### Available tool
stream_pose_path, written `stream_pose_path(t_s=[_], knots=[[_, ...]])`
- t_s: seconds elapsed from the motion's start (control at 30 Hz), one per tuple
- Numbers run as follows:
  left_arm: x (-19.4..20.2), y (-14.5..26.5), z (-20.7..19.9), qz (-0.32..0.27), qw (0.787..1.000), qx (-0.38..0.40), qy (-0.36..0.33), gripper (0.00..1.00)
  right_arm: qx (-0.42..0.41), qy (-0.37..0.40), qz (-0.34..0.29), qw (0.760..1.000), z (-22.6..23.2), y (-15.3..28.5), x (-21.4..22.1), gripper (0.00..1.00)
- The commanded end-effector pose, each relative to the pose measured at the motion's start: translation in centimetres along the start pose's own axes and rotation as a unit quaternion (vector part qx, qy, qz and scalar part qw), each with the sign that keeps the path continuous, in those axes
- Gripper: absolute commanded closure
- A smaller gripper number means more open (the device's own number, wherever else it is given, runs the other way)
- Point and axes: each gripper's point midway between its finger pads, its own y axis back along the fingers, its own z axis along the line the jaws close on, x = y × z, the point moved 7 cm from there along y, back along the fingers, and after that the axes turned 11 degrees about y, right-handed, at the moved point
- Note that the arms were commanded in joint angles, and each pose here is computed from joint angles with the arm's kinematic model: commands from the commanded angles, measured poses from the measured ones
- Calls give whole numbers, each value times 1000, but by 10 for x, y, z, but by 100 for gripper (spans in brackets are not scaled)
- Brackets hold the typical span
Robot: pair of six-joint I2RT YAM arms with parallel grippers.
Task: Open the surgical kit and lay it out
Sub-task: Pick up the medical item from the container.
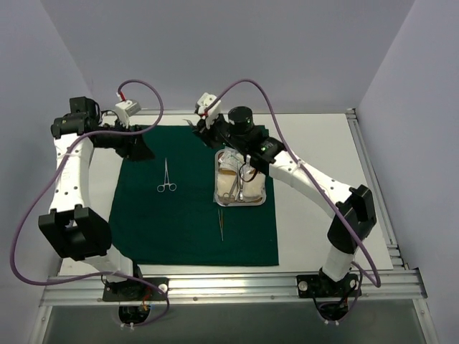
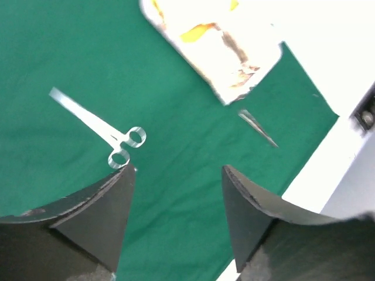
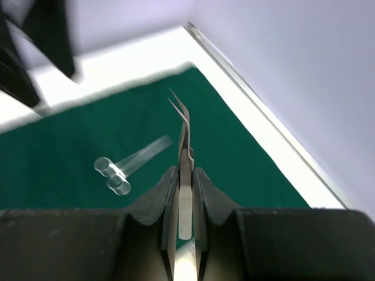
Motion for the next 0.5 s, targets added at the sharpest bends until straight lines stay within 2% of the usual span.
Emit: stream_pose_path(t_s=[0.0,0.07,0.23,0.4,0.47], knots=[[-16,19,-56,-66,989,91,-101,28,-44,-44,-205,977,26,20,-83,100],[-20,23,-71,-89,983,103,-123,23,-56,-61,-238,968,31,25,-92,100],[-31,23,-99,-125,967,164,-146,24,-102,-115,-297,942,44,31,-116,100],[-26,16,-112,-112,959,181,-187,24,-123,-113,-315,934,60,32,-127,100],[-28,14,-113,-112,958,187,-187,28,-130,-114,-331,928,64,34,-132,100]])
